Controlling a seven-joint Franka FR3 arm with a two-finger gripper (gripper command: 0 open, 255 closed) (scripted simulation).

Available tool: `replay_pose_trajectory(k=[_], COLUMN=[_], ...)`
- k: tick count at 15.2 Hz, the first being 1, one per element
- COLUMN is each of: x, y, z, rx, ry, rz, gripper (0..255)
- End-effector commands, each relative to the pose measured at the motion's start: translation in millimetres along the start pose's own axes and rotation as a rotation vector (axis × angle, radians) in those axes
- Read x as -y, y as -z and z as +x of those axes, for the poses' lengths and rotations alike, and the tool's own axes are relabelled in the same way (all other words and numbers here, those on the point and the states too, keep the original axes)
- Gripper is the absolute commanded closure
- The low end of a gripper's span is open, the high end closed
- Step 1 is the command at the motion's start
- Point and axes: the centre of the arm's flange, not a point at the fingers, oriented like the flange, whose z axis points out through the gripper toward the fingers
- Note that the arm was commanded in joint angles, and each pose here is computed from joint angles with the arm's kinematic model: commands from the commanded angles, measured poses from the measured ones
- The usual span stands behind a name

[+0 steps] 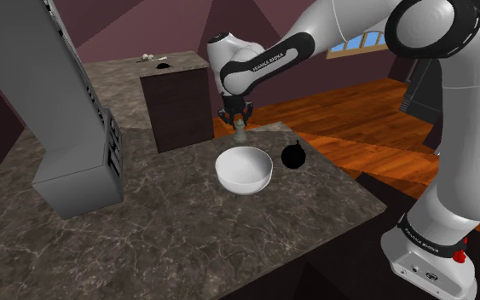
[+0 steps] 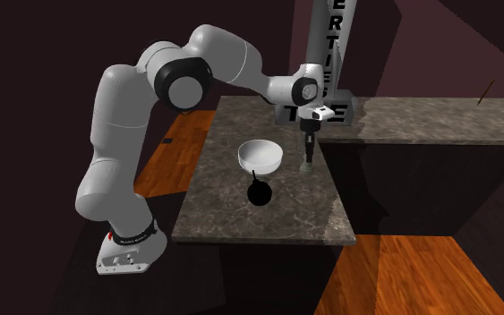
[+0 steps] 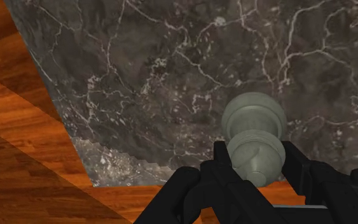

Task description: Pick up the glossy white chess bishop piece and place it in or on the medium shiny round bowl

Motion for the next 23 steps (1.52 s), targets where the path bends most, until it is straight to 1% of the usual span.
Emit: replay_pose_trajectory(k=[1, 19, 20, 23], x=[-1, -20, -21, -16], y=[10, 102, 103, 114], z=[1, 14, 14, -24], rx=[0.000, 0.000, 0.000, 0.000], ry=[0.000, 0.000, 0.000, 0.000], rz=[0.000, 0.000, 0.000, 0.000], gripper=[255, 255, 255, 255])
